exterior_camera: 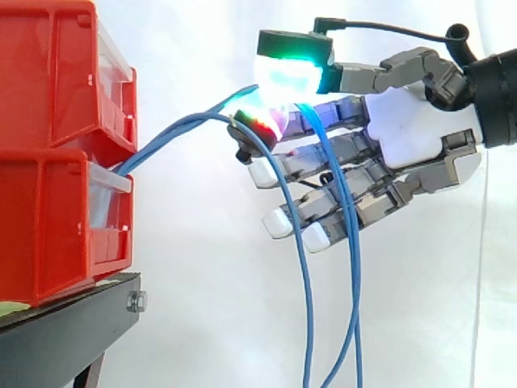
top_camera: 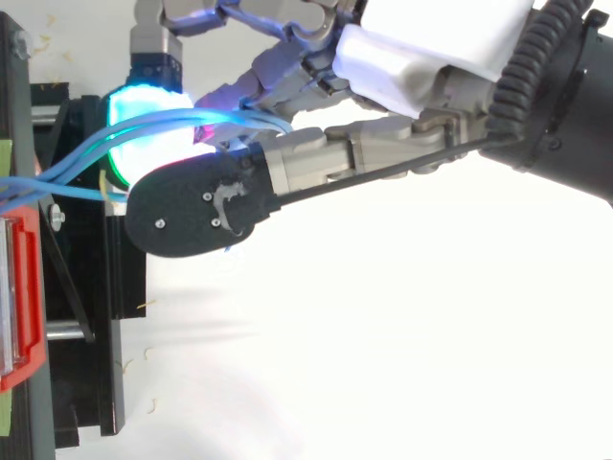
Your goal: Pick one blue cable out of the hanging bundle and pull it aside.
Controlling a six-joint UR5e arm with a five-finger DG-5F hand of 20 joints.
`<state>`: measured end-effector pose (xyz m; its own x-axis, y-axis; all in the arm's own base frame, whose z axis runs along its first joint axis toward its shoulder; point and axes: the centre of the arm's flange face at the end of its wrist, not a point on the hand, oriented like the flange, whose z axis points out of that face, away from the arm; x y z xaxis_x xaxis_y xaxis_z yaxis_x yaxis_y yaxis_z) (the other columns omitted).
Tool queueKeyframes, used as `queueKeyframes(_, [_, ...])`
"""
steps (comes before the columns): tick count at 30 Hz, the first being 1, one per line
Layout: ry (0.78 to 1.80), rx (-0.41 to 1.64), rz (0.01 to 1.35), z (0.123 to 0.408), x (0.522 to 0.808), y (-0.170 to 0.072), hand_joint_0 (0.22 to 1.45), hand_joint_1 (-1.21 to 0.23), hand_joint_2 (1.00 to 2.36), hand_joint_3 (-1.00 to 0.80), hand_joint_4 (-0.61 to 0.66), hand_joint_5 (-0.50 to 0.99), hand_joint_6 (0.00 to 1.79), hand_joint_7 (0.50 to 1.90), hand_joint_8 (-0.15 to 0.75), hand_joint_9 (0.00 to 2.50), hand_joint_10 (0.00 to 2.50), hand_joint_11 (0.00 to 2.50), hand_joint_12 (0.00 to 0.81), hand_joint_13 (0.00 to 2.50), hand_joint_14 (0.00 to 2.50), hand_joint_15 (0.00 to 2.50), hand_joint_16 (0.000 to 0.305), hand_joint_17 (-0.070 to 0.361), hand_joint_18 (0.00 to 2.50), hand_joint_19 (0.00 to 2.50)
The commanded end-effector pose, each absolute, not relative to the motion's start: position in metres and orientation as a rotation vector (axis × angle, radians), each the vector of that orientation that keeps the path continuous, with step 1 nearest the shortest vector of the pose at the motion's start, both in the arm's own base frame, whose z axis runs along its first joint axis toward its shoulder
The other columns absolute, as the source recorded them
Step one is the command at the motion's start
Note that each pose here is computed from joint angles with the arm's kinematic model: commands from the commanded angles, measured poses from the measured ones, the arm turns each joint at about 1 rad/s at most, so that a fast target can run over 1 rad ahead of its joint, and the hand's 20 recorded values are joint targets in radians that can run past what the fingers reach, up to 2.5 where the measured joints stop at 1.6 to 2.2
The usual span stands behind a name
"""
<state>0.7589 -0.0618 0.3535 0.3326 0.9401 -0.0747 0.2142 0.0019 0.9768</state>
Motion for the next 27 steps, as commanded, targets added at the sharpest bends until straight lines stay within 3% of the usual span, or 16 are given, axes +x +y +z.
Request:
queueKeyframes(1, [1.114,1.476,0.812,0.3524,0.7588,-0.0616,0.5,-0.33,1.0,-0.5,-0.04,-0.09,0.65,1.35,0.244,0.95,0.01,0.39,0.419,0.7,0.02,0.47,0.059,0.133,0.55,0.57])
queueKeyframes(11, [1.115,1.477,0.811,0.3517,0.7586,-0.0616,0.39,-0.33,1.0,-0.5,0.02,-0.08,0.61,1.31,0.286,0.98,0.01,0.38,0.471,0.75,0.02,0.46,0.071,0.16,0.64,0.54])
queueKeyframes(18, [1.114,1.478,0.812,0.3517,0.7586,-0.0616,0.33,-0.45,1.0,-0.5,0.08,-0.06,0.53,1.43,0.317,0.95,0.01,0.36,0.494,0.74,0.02,0.45,0.077,0.174,0.64,0.53])
queueKeyframes(24, [1.112,1.478,0.812,0.3529,0.7582,-0.0628,0.49,-0.53,1.0,-0.5,0.01,-0.06,0.51,1.53,0.26,0.89,0.01,0.39,0.422,0.67,0.02,0.47,0.061,0.138,0.52,0.58])
queueKeyframes(27, [1.114,1.478,0.812,0.3517,0.7586,-0.0616,0.55,-0.53,1.01,-0.35,-0.01,-0.06,0.52,1.54,0.245,0.89,0.01,0.41,0.403,0.66,0.02,0.48,0.057,0.128,0.49,0.6])
